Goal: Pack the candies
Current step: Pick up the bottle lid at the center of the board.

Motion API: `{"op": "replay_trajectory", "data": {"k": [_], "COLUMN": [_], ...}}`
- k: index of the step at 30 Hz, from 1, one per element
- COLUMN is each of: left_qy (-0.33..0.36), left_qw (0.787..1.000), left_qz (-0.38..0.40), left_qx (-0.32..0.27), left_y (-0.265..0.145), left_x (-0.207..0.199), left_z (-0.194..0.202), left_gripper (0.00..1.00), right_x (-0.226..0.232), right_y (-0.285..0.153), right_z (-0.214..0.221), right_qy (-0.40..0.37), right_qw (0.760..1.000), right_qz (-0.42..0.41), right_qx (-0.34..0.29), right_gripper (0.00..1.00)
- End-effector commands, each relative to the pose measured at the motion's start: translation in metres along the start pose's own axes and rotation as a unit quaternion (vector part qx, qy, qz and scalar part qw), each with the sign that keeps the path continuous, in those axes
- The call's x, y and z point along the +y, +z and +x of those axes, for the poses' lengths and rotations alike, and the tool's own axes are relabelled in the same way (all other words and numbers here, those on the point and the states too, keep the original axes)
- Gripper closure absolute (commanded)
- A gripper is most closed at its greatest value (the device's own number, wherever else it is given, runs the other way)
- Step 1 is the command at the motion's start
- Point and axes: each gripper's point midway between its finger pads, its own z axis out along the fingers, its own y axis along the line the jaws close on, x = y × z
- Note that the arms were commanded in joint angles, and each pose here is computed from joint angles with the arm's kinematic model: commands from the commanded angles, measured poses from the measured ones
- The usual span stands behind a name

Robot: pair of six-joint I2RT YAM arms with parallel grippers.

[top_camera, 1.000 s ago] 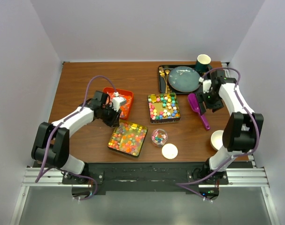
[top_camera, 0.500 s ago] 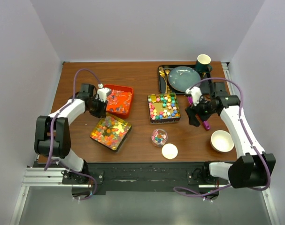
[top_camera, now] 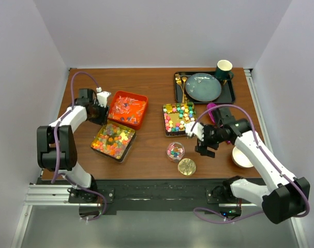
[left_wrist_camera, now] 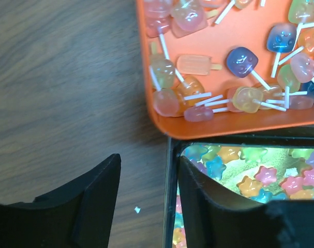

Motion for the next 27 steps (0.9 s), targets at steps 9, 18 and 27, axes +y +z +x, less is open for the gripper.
{"op": "replay_trajectory", "data": {"k": [9,18,27], "left_qy": [-0.042,-0.024,-0.034], "left_qw": [0.995,0.99,0.985], "left_qz": [0.043,0.085,0.102], "left_qx": [-0.074,-0.113,-0.136], "left_y": [-0.063,-0.081,-0.091], "left_x": [-0.027,-0.046,-0.055], "left_z": [-0.015,-0.028,-0.033], "left_gripper": [0.0,0.0,0.0], "right_x": [0.046,0.052,0.061], "right_y": [0.055,0.088,0.096], "right_z": [0.017,-0.006,0.005], "right_qy": [-0.186,-0.146,-0.11], "right_qw": [0.98,0.987,0.99], "right_qz": [-0.066,-0.072,-0.089], "right_qx": [0.027,0.01,0.025], "right_gripper": [0.03,0.01,0.01]}}
